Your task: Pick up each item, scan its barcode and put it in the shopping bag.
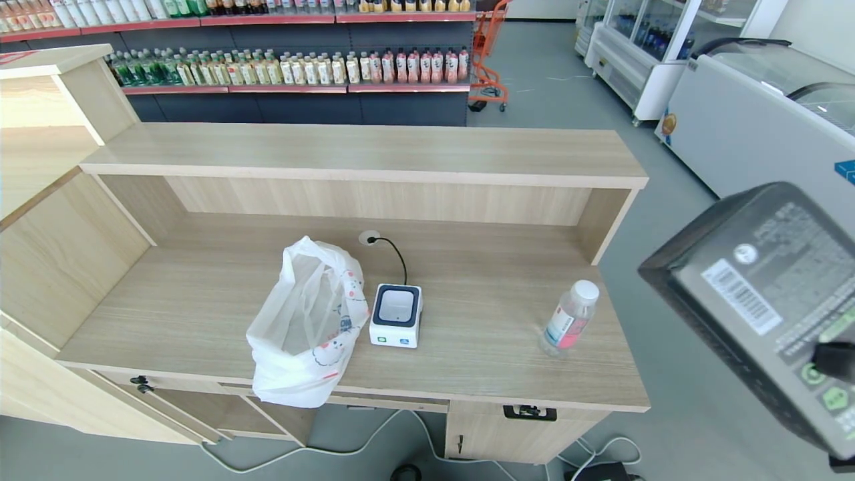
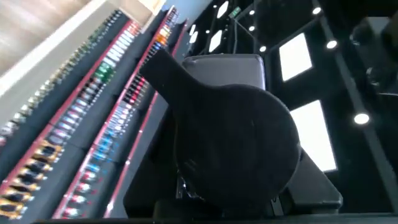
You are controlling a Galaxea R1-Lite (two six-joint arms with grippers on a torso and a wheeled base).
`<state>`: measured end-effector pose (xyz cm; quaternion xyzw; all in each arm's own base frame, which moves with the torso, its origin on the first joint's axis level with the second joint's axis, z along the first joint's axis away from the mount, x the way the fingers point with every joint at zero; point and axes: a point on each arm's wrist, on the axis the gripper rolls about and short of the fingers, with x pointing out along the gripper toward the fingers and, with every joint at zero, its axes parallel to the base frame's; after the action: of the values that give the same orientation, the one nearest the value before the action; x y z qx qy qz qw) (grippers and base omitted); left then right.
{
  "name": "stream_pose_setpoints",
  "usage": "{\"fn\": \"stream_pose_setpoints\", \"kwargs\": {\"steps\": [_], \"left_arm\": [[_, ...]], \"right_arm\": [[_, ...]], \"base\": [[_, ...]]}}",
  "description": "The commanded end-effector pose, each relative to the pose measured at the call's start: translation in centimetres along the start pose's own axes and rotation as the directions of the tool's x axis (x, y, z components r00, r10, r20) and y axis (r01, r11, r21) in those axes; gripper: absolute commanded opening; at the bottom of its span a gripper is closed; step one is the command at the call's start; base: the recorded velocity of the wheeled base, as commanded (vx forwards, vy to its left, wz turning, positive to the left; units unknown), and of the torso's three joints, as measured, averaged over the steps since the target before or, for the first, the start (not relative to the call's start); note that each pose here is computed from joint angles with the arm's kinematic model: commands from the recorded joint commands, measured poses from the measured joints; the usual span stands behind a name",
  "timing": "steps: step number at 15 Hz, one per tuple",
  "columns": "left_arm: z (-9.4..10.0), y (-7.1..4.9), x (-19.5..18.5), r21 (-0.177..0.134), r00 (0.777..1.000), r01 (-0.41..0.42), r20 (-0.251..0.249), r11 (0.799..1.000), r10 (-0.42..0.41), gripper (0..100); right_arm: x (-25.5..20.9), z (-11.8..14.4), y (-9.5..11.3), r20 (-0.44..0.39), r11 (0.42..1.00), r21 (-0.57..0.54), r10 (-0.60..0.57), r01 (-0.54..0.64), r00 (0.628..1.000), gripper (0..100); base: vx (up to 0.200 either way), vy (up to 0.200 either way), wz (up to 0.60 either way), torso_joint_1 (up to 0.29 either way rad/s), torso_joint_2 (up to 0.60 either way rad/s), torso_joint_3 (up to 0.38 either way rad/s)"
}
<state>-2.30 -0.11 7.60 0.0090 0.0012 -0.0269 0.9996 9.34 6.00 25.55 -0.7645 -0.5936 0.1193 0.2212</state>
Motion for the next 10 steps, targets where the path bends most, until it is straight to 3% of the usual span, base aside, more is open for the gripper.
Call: {"fn": "stream_pose_setpoints", "kwargs": {"steps": [1,10], "left_arm": [[0.0,0.0,0.0,0.000,1.000,0.000,0.000,1.000,0.000,0],[0.0,0.0,0.0,0.000,1.000,0.000,0.000,1.000,0.000,0]], "right_arm": [[-2.4,0.9,-3.0,-0.040,0.988,-0.141,-0.073,0.067,0.997,0],[-4.8,4.2,-4.4,-0.008,0.988,-0.138,-0.073,0.071,0.997,0]], "base": [[0.000,0.000,0.00,0.000,0.00,0.000],[0.000,0.000,0.00,0.000,0.00,0.000]]}}
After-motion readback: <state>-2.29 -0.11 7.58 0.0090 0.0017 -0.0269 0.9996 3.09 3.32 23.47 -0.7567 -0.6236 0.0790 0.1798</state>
